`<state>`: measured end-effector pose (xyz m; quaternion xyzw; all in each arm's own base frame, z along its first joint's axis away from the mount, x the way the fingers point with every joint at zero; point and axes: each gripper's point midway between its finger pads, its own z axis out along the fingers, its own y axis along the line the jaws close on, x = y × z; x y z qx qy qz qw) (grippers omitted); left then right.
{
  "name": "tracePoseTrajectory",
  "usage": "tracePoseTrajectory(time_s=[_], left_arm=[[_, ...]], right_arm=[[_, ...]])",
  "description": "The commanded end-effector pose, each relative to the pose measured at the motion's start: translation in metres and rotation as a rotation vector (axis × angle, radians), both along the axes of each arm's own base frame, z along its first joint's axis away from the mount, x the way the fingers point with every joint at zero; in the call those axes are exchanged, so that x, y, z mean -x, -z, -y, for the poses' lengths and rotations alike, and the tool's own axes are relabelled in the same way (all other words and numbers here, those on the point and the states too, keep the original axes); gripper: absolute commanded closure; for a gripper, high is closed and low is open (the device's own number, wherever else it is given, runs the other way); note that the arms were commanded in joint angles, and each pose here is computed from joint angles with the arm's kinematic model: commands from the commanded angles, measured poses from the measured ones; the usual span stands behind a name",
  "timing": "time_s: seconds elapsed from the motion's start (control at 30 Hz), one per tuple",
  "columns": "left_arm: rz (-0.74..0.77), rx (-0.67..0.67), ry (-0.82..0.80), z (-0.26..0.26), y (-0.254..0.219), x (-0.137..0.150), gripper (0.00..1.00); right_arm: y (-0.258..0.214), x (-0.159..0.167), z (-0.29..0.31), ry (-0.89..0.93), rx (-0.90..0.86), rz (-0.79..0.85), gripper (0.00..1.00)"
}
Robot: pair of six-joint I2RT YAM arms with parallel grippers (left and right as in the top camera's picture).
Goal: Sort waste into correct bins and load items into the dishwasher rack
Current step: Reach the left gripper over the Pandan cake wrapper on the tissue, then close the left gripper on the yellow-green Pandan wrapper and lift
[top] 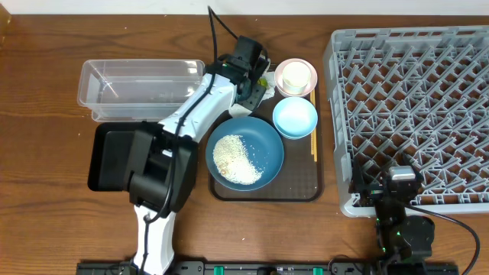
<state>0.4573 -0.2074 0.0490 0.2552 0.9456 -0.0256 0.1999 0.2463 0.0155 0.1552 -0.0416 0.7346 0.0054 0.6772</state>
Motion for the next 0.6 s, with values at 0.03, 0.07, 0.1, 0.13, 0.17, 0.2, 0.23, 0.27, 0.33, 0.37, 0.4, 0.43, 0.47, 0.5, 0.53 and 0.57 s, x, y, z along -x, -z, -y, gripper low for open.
tracePoseTrajectory(time_s=[0.03, 0.07, 0.1, 0.13, 0.17, 0.2, 0.23, 0.27, 0.33, 0.37, 0.4, 0.43, 0.47, 0.5, 0.53, 0.57], left_arm=[[-0.02, -0.016, 0.017, -0.001, 0.018, -0.001, 0.39], [-0.019, -0.016, 0.017, 0.0, 0.019, -0.002, 0.39], [-0.015, -0.014, 0.016, 0.0, 0.019, -0.003, 0.39], [-0.011, -0.012, 0.016, 0.0, 0.02, -0.004, 0.39], [-0.005, -0.01, 0.016, 0.001, 0.02, -0.006, 0.42], [0.001, -0.007, 0.016, 0.002, 0.02, -0.007, 0.43], [0.007, -0.005, 0.016, 0.002, 0.02, -0.009, 0.43], [0.014, -0.007, 0.014, 0.002, 0.019, -0.01, 0.44], [0.027, -0.014, 0.008, 0.001, 0.018, -0.013, 0.47], [0.034, -0.023, 0.003, -0.001, 0.018, -0.014, 0.48], [0.039, -0.03, 0.0, -0.002, 0.018, -0.015, 0.49], [0.044, -0.037, -0.004, -0.004, 0.019, -0.016, 0.49], [0.044, -0.04, -0.005, -0.004, 0.019, -0.016, 0.49], [0.043, -0.041, -0.005, -0.004, 0.019, -0.016, 0.49], [0.042, -0.041, -0.006, -0.004, 0.02, -0.016, 0.49], [0.041, -0.041, -0.005, -0.005, 0.02, -0.016, 0.49]], right_arm=[[0.001, 0.0, 0.002, 0.007, 0.011, -0.004, 0.01], [0.001, 0.0, 0.002, 0.007, 0.011, -0.004, 0.01], [0.001, 0.0, 0.002, 0.007, 0.011, -0.004, 0.01], [0.001, 0.0, 0.002, 0.007, 0.011, -0.003, 0.01], [0.001, 0.0, 0.002, 0.007, 0.011, -0.004, 0.01], [0.001, 0.0, 0.002, 0.007, 0.011, -0.003, 0.01], [0.001, 0.0, 0.002, 0.007, 0.011, -0.004, 0.01], [0.001, 0.0, 0.002, 0.007, 0.011, -0.004, 0.01], [0.001, 0.0, 0.002, 0.007, 0.011, -0.003, 0.01], [0.001, 0.0, 0.002, 0.007, 0.011, -0.003, 0.01], [0.001, 0.0, 0.002, 0.007, 0.011, -0.003, 0.01], [0.001, 0.0, 0.002, 0.007, 0.011, -0.003, 0.01], [0.001, 0.0, 0.002, 0.007, 0.011, -0.004, 0.01], [0.001, 0.0, 0.002, 0.007, 0.011, -0.003, 0.01], [0.001, 0.0, 0.002, 0.007, 0.011, -0.004, 0.01], [0.001, 0.0, 0.002, 0.007, 0.011, -0.003, 0.01]])
